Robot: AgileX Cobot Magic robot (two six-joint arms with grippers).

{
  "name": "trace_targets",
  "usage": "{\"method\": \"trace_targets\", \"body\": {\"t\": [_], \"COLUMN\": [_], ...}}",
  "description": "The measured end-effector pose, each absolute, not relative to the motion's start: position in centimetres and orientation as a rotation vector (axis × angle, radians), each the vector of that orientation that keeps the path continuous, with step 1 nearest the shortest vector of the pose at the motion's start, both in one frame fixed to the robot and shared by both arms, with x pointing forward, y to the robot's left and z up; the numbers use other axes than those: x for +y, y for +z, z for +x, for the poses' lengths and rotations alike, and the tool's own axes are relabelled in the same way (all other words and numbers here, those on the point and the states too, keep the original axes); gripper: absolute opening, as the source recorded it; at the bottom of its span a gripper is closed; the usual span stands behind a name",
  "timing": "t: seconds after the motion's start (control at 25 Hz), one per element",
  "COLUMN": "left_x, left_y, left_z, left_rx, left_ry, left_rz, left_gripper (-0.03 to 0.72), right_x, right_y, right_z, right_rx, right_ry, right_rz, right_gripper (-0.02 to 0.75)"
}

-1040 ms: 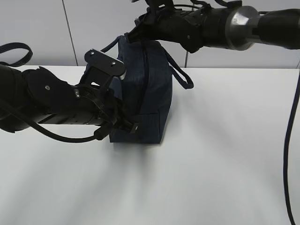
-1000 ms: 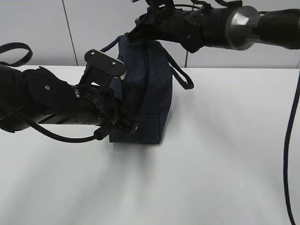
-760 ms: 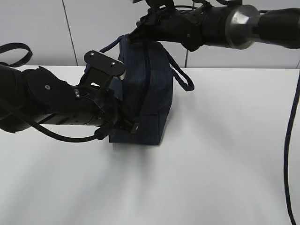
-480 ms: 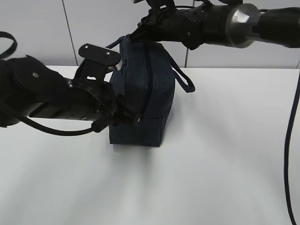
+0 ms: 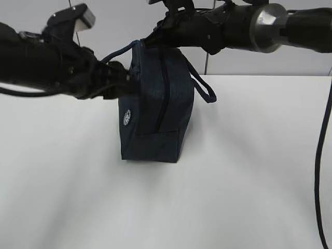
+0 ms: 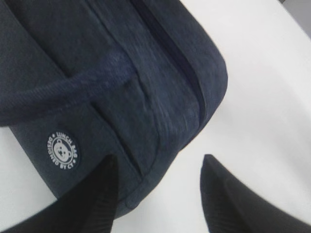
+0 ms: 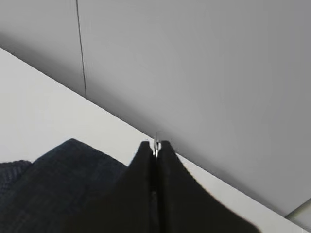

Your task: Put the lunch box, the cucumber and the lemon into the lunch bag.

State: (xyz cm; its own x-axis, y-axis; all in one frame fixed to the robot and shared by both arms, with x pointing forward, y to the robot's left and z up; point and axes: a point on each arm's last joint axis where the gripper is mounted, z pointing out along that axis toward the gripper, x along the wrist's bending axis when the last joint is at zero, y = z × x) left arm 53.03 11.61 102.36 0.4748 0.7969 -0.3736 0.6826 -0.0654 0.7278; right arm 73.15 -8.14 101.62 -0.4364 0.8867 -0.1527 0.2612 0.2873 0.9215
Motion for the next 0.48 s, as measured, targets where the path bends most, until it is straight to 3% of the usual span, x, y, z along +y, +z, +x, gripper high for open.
{"method": "trace_targets", "body": {"t": [0.24,0.48], "left_x": [13.8,14.1], "left_y": [106.2,106.6], "left_z": [55.5,57.7], "left_rx": [1.305,1.337], "left_ry": [-0.001,-0.116], "left_rz": [1.652,1.696], "left_gripper": [0.377,0.377], "right_x": [-8.3,-8.3], "right_y": [101.3,101.2], "right_z": [73.1,73.1], "right_rx": [1.887,1.887], "right_ry": [1.13,1.139], "right_rz": [1.065,1.099], "right_gripper": [0.0,0.0]}}
